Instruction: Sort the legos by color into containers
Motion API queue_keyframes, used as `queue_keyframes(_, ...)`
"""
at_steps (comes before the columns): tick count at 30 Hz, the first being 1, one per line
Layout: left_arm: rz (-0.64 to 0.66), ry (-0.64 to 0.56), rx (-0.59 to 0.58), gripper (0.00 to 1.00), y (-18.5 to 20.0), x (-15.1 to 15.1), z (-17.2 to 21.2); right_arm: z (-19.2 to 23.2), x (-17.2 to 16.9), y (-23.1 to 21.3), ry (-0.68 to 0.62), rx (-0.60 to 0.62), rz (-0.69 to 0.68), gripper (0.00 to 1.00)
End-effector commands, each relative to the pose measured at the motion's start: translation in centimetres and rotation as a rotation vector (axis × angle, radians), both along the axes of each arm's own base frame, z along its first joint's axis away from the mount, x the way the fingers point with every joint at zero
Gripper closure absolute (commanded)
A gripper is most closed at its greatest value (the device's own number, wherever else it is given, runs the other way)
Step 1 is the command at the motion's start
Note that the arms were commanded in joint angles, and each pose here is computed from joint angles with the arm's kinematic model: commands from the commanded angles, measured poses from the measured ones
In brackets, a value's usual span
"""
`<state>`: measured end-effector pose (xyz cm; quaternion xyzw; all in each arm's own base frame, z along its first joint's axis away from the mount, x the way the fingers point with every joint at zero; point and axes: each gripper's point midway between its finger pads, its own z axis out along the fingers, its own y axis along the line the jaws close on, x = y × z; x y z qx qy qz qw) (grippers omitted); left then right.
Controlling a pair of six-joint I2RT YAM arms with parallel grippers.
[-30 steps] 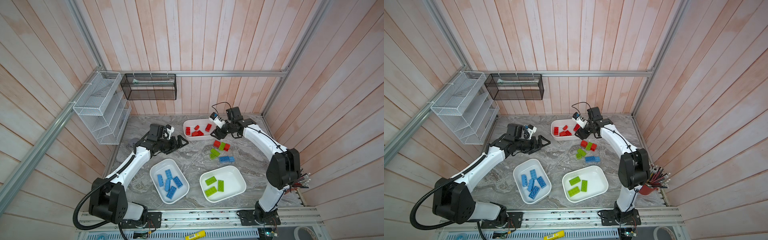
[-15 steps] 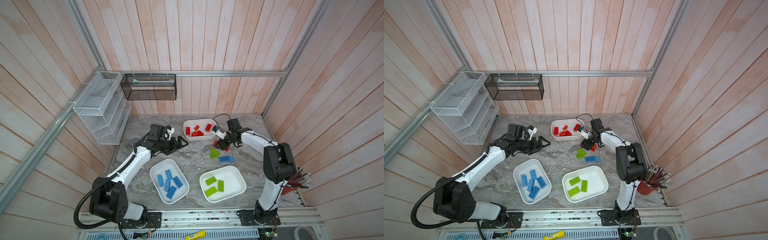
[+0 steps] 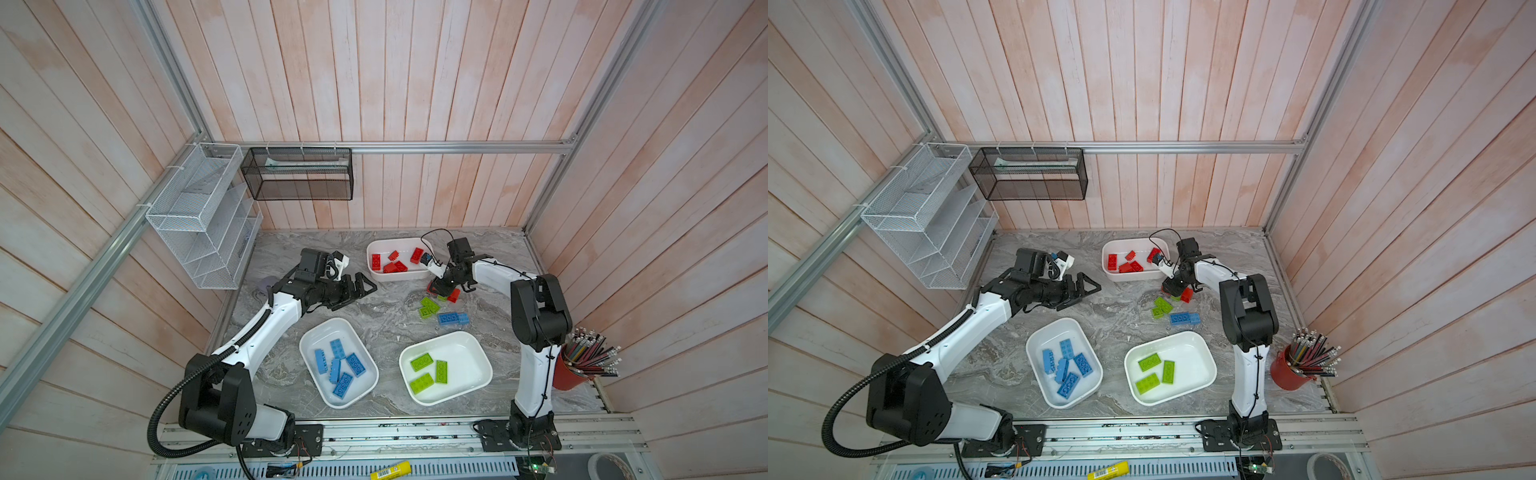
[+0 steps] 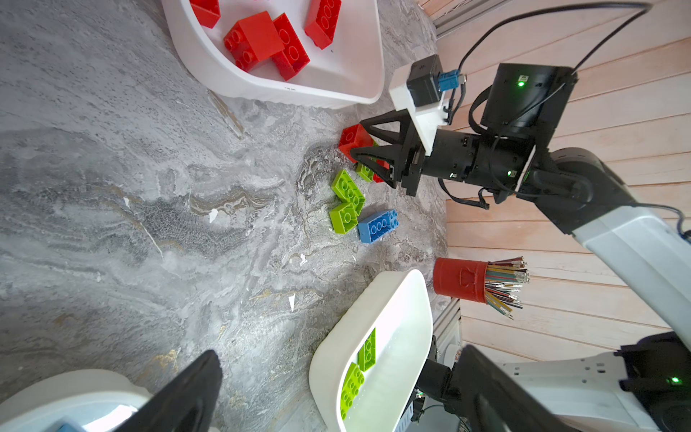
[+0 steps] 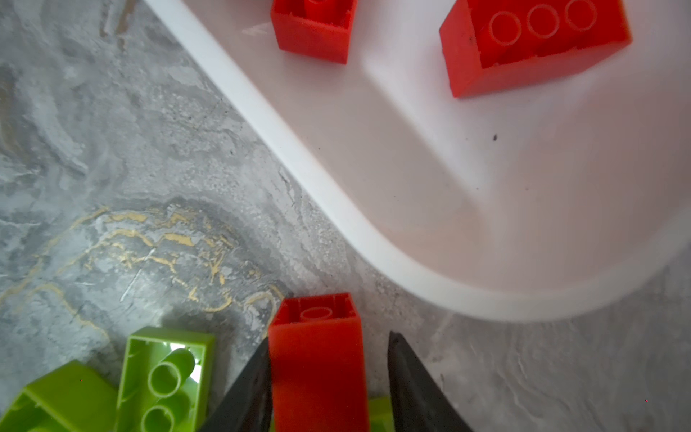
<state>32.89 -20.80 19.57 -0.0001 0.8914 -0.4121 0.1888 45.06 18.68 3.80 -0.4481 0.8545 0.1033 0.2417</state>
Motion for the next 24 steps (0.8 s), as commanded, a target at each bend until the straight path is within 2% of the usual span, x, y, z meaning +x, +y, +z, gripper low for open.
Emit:
queue_keyframes(1, -0.018, -0.001, -0.001, 0.00, 0.0, -0.1, -0.2, -0.7, 0.2, -0.2, 0.010, -0.017, 0.004, 0.52)
queue_keyframes(3, -0.018, 0.000, -0.001, 0.00, 0.0, 0.0, -0.2, -1.0, 0.1, 0.0, 0.020, -0.015, 0.009, 0.52)
queue_keyframes(7, -0.021, 0.001, 0.000, 0.00, -0.1, 0.1, -0.2, -0.2, 0.1, 0.9, 0.005, 0.007, 0.019, 0.67)
queue_keyframes(12, -0.023, 0.000, 0.003, 0.00, 0.0, -0.1, 0.0, 3.2, -0.3, 0.9, -0.034, 0.025, 0.011, 0.77)
queue_keyframes(19, -0.018, -0.024, -0.033, 0.00, -0.4, 0.3, 1.4, 11.5, -1.9, 2.2, -0.132, 0.187, 0.009, 0.77)
queue_keyframes(24, -0.017, -0.035, -0.071, 0.00, -0.9, 1.1, 2.4, 13.5, 1.0, 3.9, -0.202, 0.239, 0.012, 0.77)
